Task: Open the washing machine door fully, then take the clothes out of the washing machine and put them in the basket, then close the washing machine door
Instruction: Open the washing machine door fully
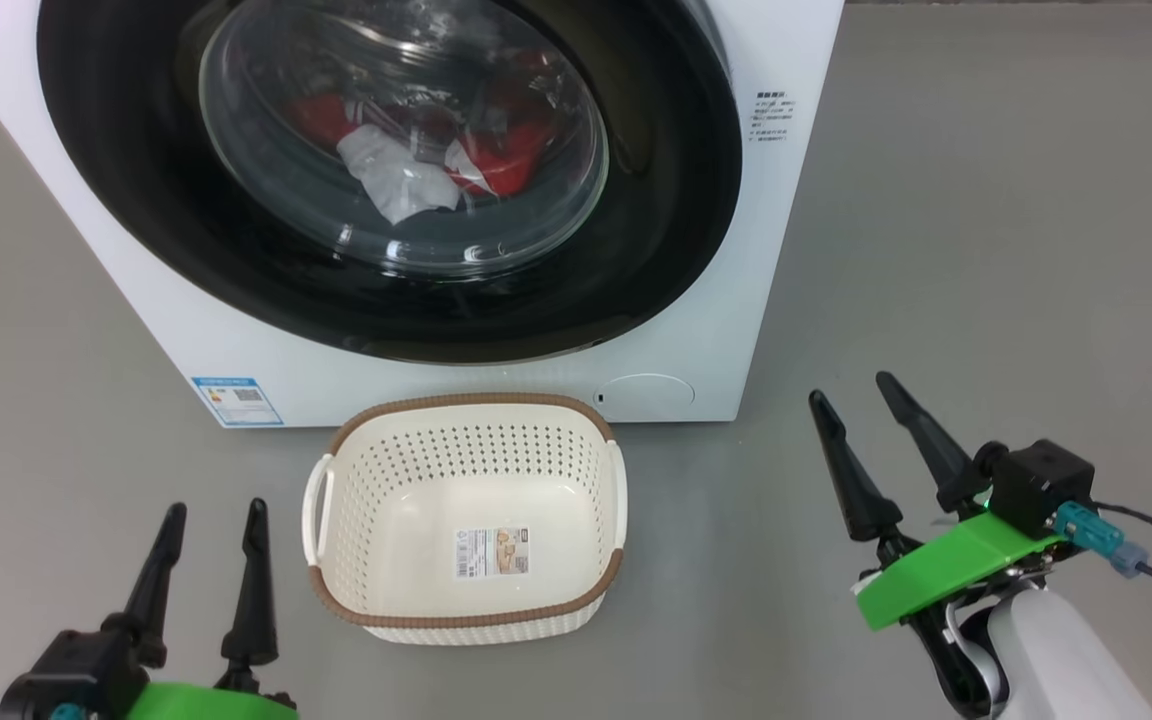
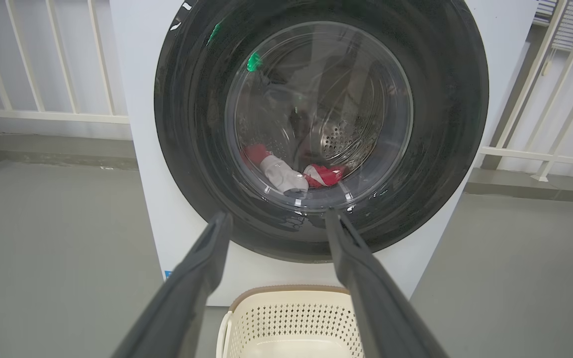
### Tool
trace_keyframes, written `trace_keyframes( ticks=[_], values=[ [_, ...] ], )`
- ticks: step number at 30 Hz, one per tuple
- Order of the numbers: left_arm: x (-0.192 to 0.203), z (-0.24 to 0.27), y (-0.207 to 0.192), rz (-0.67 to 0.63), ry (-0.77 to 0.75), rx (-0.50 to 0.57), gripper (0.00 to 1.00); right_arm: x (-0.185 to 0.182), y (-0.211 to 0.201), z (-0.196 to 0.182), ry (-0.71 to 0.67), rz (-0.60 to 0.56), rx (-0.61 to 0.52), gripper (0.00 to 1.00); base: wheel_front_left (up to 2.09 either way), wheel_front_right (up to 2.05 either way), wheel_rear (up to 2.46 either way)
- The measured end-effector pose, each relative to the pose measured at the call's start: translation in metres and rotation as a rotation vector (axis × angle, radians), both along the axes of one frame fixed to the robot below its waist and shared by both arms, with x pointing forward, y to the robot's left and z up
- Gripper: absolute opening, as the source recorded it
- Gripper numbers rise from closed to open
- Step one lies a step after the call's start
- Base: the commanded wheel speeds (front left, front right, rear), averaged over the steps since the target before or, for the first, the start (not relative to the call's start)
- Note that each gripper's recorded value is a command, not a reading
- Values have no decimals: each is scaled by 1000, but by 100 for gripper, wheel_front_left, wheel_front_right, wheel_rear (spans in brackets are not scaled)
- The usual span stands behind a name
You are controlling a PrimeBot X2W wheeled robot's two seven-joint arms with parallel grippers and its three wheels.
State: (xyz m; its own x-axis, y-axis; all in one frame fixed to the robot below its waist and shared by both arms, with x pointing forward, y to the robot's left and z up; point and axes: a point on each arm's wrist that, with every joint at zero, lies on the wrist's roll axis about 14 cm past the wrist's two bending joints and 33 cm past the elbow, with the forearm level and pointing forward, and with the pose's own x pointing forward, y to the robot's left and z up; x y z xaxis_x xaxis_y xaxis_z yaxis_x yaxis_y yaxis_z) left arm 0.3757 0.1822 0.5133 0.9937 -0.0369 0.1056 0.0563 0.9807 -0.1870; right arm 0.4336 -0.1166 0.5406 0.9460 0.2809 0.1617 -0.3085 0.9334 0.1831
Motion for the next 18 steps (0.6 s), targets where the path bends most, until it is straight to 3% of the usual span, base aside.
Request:
trace_keyframes(
  ticks=[15, 18],
  values=[
    [17, -5, 7, 22, 11, -5, 100, 40, -10, 17, -50, -29, 28, 100, 0, 0, 0],
    [21, -8, 9, 27, 19, -4, 100, 51, -14, 24, -60, -41, 94, 100, 0, 0, 0]
  ],
)
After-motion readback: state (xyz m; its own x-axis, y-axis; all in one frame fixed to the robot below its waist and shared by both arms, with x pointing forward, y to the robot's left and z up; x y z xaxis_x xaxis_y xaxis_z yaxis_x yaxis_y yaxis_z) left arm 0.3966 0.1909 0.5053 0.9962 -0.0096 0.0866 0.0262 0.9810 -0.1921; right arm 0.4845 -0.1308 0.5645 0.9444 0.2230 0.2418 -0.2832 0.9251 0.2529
